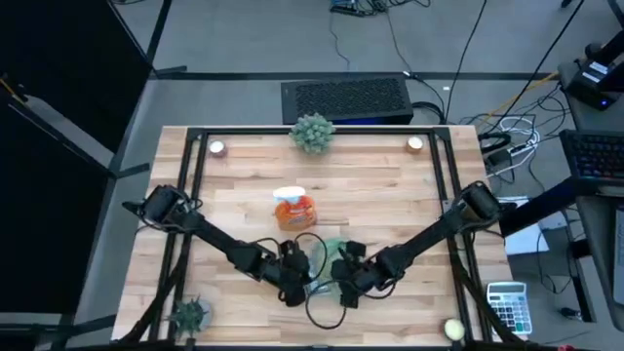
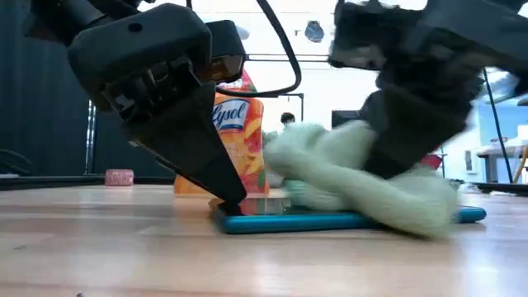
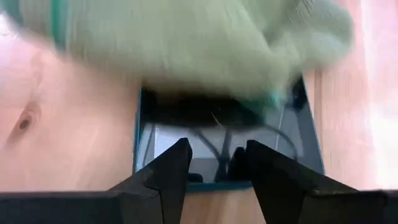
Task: Apply microfiber cloth
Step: Wipe the front of the cellphone using the microfiber cloth
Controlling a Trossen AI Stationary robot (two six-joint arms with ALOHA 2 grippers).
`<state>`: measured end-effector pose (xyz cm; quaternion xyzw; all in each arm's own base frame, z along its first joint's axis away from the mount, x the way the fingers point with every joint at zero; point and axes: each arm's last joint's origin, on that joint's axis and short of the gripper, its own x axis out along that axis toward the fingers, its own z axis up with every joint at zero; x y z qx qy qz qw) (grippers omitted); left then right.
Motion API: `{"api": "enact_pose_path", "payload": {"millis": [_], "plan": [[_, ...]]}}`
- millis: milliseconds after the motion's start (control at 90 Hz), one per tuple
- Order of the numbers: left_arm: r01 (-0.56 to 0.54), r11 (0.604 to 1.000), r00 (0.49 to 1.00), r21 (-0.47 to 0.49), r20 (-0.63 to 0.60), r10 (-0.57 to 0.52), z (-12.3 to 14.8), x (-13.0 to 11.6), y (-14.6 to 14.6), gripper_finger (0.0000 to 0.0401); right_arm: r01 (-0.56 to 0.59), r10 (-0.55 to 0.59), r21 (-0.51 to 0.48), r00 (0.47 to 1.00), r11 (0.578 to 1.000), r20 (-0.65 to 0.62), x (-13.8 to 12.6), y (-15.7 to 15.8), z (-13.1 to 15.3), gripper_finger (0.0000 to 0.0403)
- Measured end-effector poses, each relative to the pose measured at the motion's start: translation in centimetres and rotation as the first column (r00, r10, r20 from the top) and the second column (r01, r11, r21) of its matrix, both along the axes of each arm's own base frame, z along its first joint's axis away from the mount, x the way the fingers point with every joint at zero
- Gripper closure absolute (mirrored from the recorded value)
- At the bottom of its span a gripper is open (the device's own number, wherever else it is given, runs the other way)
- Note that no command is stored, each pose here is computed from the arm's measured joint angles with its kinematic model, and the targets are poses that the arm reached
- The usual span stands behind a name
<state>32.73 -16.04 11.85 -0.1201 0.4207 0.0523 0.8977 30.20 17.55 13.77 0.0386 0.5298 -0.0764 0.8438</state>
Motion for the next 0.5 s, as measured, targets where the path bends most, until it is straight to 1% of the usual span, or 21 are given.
{"api": "enact_pose_path", "payload": {"millis": [167,278,311,367,444,500], "plan": [[0.002,1.000,1.000,0.004,-0.005,-0.002,0.0,-0.1,-0.1,0.0251,0.010,-0.017,-0.046,0.989,0.999,-0.147,-2.9,0.0,1.4,0.0396],[0.003,1.000,1.000,0.005,-0.007,-0.003,0.0,-0.1,-0.1,0.0251,0.034,-0.050,-0.070,0.965,0.997,-0.256,-4.8,-0.3,2.1,0.0396],[0.002,1.000,1.000,0.003,-0.008,-0.002,0.0,-0.1,-0.1,0.0251,0.067,-0.085,-0.077,0.961,0.995,-0.264,-5.3,-0.4,2.5,0.0396],[0.002,1.000,1.000,-0.004,-0.006,-0.002,0.3,-0.1,-0.1,0.0251,0.166,-0.179,-0.073,0.952,0.984,-0.248,-5.8,-0.8,3.6,0.0396],[0.021,0.999,1.000,-0.030,-0.012,-0.022,1.3,-0.1,-0.2,0.0251,0.312,-0.319,-0.066,0.922,0.948,-0.221,-6.7,-1.6,5.3,0.0393],[0.032,0.998,0.999,-0.047,0.006,-0.032,2.1,0.0,-0.4,0.0251,0.387,-0.394,-0.073,0.894,0.919,-0.215,-7.7,-1.7,6.2,0.0389]]}}
